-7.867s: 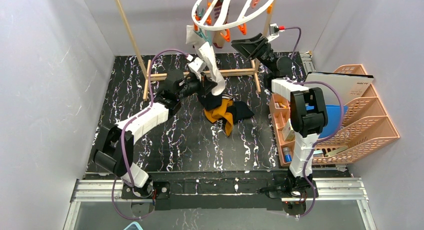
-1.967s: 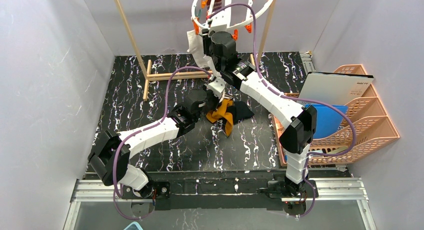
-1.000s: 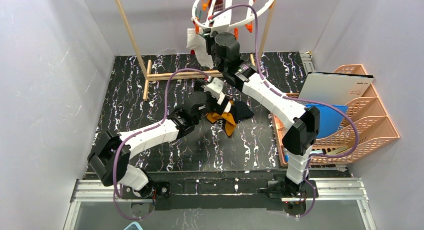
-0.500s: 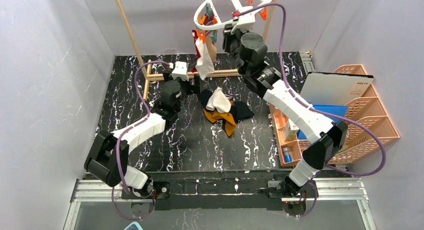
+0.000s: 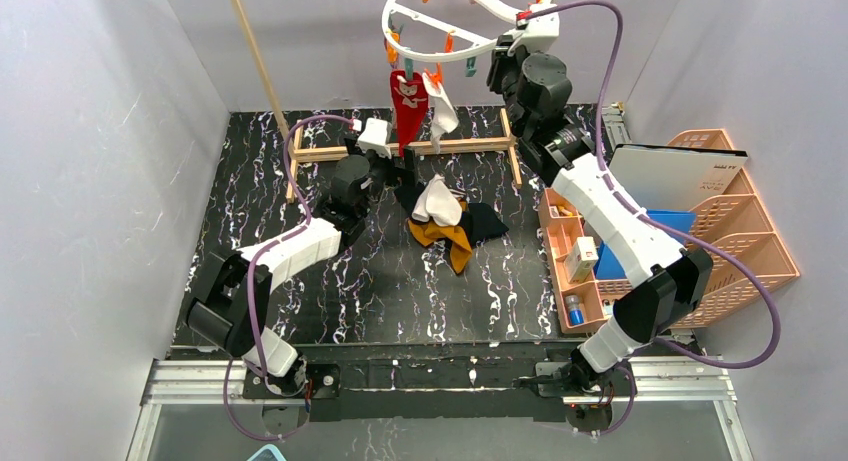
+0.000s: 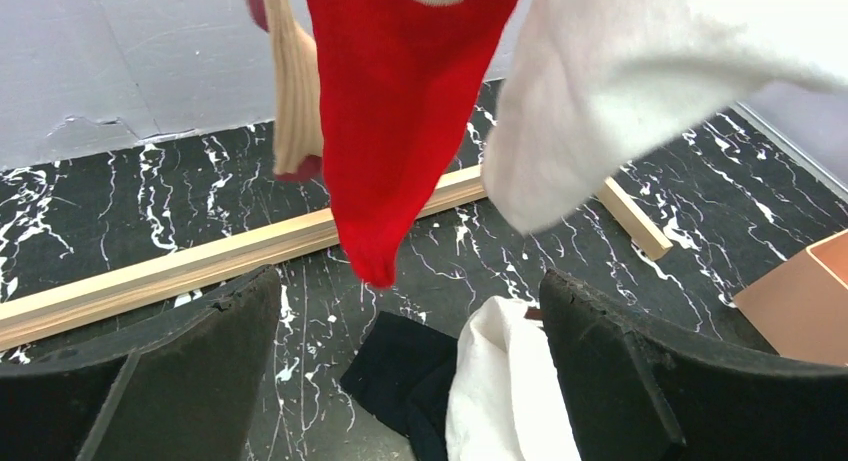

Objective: Remove the socks clipped to the hanger

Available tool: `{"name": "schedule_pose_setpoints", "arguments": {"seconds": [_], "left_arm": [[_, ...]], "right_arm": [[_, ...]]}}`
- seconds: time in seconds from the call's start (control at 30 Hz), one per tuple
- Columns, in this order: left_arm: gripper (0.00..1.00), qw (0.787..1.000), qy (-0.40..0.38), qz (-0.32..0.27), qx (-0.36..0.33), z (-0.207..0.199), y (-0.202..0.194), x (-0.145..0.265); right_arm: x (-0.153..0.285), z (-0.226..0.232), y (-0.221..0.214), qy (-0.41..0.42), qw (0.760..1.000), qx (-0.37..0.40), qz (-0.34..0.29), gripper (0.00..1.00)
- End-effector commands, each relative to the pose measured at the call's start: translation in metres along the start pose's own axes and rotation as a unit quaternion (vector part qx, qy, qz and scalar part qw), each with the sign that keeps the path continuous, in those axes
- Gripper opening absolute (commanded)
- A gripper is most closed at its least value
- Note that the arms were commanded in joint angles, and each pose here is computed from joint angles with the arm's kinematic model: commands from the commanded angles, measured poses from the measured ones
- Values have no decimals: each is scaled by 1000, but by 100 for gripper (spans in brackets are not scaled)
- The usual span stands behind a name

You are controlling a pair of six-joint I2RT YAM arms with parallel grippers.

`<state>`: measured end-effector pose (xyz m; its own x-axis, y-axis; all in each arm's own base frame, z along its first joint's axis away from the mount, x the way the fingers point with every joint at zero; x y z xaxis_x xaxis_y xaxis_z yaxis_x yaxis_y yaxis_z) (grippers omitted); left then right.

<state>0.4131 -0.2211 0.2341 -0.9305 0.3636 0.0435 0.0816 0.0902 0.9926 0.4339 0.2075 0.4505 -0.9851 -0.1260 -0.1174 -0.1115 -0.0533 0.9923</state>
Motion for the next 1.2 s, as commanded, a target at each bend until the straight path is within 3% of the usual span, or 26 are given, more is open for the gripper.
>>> {"name": "schedule_pose_setpoints", "arguments": {"seconds": [0.0,0.57,0.73,0.93,1.03,1.17], "left_arm": [[98,999,-23,-29,10,-10,25,-3],[98,990,-132,-53,6,-44,36,6],[98,977,-202,-57,30,-76,38,8],[98,970,-237,-56,1,-123,30,6],[98,972,-230,-58,2,-131,28,-2],[98,989,-138,-62,-3,-112,23,-24]], "right_arm": [[-5,-24,11,-25,999,-26,-15,23],[-26,-65,-12,-47,998,-41,8,26],[-26,-64,-14,-42,998,-45,10,26],[-26,-62,-15,-37,998,-50,12,26],[-25,-62,-15,-38,998,-49,12,26],[-24,-62,-14,-35,998,-51,10,26]]}}
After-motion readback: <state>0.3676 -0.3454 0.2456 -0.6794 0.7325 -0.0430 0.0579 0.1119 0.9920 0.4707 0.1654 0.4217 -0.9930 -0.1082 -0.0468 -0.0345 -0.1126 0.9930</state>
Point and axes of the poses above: each gripper's point midway between its finger pads, its own x axis back along the fingers, its own z axis along the line the jaws close on, y = z × x, the point moved 2 cm from there along x, back along the fingers, and after that the axes turned 2 degrees about x, right-handed, at the moved point
